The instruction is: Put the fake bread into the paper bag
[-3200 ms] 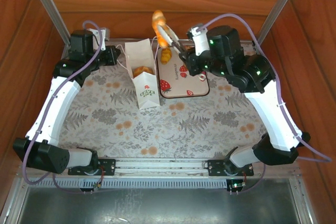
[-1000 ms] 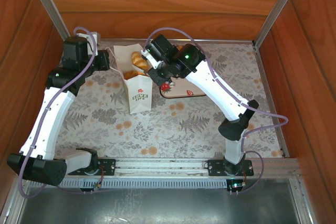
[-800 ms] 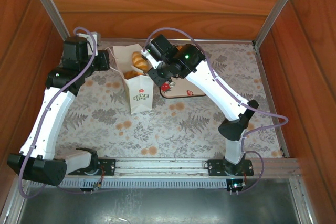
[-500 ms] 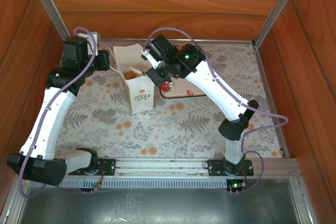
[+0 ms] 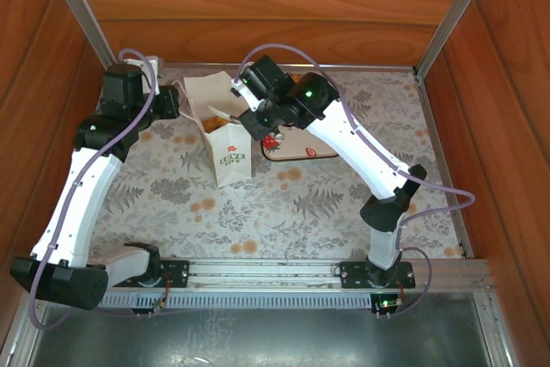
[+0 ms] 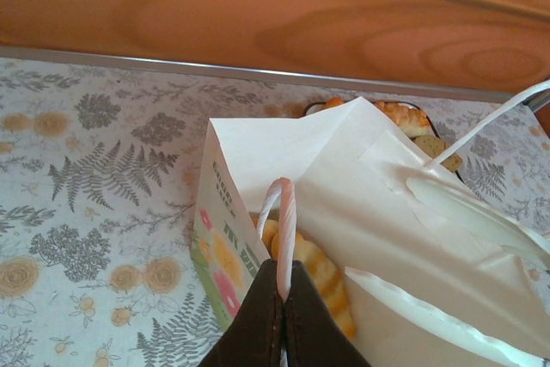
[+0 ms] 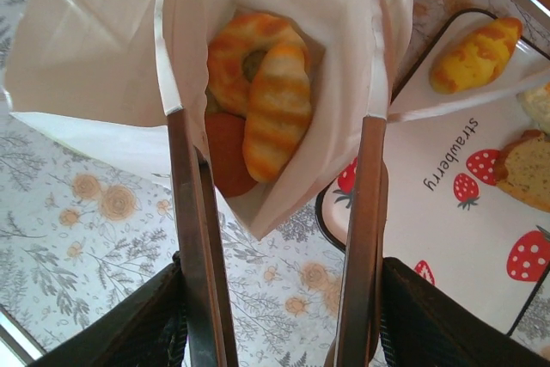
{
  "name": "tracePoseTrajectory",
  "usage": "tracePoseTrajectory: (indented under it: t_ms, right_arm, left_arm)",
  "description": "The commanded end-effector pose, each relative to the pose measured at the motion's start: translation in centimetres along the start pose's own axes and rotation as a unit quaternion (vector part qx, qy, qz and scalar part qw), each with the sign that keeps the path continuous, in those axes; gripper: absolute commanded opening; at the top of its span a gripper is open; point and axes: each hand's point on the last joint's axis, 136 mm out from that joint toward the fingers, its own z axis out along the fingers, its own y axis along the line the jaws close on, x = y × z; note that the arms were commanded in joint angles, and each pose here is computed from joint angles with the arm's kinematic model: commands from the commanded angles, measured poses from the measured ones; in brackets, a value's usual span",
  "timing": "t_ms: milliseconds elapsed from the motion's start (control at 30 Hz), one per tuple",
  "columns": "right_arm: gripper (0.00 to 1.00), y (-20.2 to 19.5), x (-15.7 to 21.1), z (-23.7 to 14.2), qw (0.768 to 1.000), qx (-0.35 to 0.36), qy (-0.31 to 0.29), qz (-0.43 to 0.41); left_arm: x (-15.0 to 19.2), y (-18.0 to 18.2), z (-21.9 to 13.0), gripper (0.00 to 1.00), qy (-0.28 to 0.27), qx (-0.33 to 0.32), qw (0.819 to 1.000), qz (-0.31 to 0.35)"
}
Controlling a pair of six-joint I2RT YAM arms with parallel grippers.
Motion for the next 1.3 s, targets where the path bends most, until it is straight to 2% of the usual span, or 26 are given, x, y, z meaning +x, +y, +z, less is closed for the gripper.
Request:
tracePoseTrajectory:
  t_ms: [0, 33, 167, 367, 700, 800, 967, 1133, 1267]
  right_arm:
    - [0.58, 0.8, -1.9, -4.2, 0.997, -0.033, -0.071, 0.014]
    - [0.58, 0.9, -2.1, -4.7, 0.996, -0.039, -0.079, 0.016]
    - [0.57, 1.5, -2.9, -8.0, 0.989, -0.072, -0.125, 0.027]
    - [0.57, 3.6, -3.7, -14.2, 0.962, -0.162, -0.216, 0.038]
    - [0.58, 1.4, -1.3, -20.1, 0.942, -0.157, -0.287, 0.080]
    - [0.58, -0.6, 0.1, -19.9, 0.945, -0.124, -0.282, 0.106]
    - [0.58, -4.4, 2.5, -17.5, 0.956, -0.060, -0.243, 0.152]
    - [0.58, -8.3, 4.9, -12.5, 0.959, -0.008, -0.188, 0.210]
    - [0.58, -9.7, 5.6, -8.0, 0.959, -0.006, -0.156, 0.236]
  left_arm:
    - [-0.9, 0.4, -0.7, 0.02, -0.031, -0.009, 0.999, -0.025]
    - [-0.9, 0.5, -0.8, 0.03, -0.034, -0.009, 0.999, -0.029]
    - [-1.0, 0.3, -1.1, 0.22, -0.046, -0.001, 0.998, -0.043]
    - [-0.8, 0.3, -1.4, 0.43, -0.050, 0.004, 0.997, -0.059]
    - [0.3, 0.5, -2.4, 0.88, -0.057, 0.004, 0.996, -0.073]
    - [0.9, 0.9, -2.8, 0.94, -0.059, 0.000, 0.995, -0.077]
    - [1.7, 1.0, -3.8, 1.00, -0.067, 0.002, 0.995, -0.080]
    - [2.2, 1.1, -5.0, 1.00, -0.078, 0.005, 0.994, -0.078]
    - [2.8, 1.2, -5.5, 1.00, -0.082, 0.009, 0.993, -0.080]
